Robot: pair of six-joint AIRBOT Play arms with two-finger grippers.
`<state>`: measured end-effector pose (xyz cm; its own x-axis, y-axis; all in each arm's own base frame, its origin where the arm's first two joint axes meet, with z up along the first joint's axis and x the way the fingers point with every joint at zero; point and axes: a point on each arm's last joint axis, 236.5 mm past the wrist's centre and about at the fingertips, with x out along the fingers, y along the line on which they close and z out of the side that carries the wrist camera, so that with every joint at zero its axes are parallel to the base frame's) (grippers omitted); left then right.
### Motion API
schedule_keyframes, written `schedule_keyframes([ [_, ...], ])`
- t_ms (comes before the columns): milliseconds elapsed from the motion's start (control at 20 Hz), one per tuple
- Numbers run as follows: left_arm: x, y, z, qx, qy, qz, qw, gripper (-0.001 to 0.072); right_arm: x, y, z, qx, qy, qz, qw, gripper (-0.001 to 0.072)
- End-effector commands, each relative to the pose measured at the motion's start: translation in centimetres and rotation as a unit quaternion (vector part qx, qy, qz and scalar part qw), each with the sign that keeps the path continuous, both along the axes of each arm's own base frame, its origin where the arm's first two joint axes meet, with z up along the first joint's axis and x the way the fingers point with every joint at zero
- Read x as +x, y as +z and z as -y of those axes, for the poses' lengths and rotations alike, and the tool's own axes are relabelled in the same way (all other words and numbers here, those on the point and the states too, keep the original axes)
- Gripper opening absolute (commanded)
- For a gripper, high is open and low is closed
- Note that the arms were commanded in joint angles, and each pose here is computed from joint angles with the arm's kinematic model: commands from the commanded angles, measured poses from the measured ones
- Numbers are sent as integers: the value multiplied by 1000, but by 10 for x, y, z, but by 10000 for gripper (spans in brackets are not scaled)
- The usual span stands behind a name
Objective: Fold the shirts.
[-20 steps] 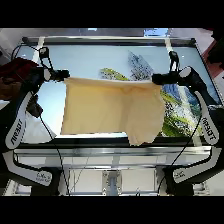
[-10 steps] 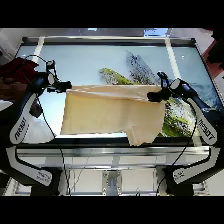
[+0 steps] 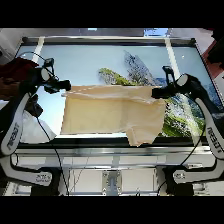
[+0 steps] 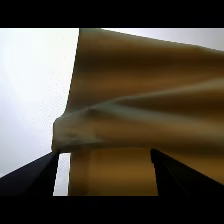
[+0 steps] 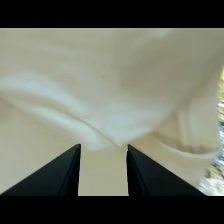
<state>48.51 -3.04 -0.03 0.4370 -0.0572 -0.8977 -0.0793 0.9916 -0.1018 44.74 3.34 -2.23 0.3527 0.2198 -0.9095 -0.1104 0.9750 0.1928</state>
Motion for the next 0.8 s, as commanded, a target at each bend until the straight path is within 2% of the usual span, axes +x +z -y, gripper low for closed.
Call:
schedule_keyframes([
  [0, -32, 77, -5, 23, -30, 48, 998, 638, -24, 67, 36, -19, -42, 33, 998, 357],
  [50, -50, 86, -6, 25, -34, 51, 998, 638, -39, 74, 38, 2, -59, 30, 998, 359],
  [100, -69, 86, -7, 25, -34, 49, 998, 638, -61, 69, 33, 30, -69, 10, 997, 402],
  [350, -166, 18, -9, 1, 9, -16, 1000, 638, -198, -29, -22, 125, -108, -158, 974, 414],
  [400, -175, 14, -8, -5, 14, -20, 1000, 638, -216, -40, -32, 144, -115, -178, 967, 416],
  [500, -179, 16, 1, -28, 15, -18, 999, 638, -245, -58, -42, 157, -130, -216, 955, 509],
  [600, -174, 19, 10, -49, 15, -5, 999, 638, -261, -73, -43, 153, -138, -234, 950, 522],
  [750, -166, 25, 17, -69, 19, 14, 997, 638, -263, -87, -55, 187, -173, -229, 939, 522],
])
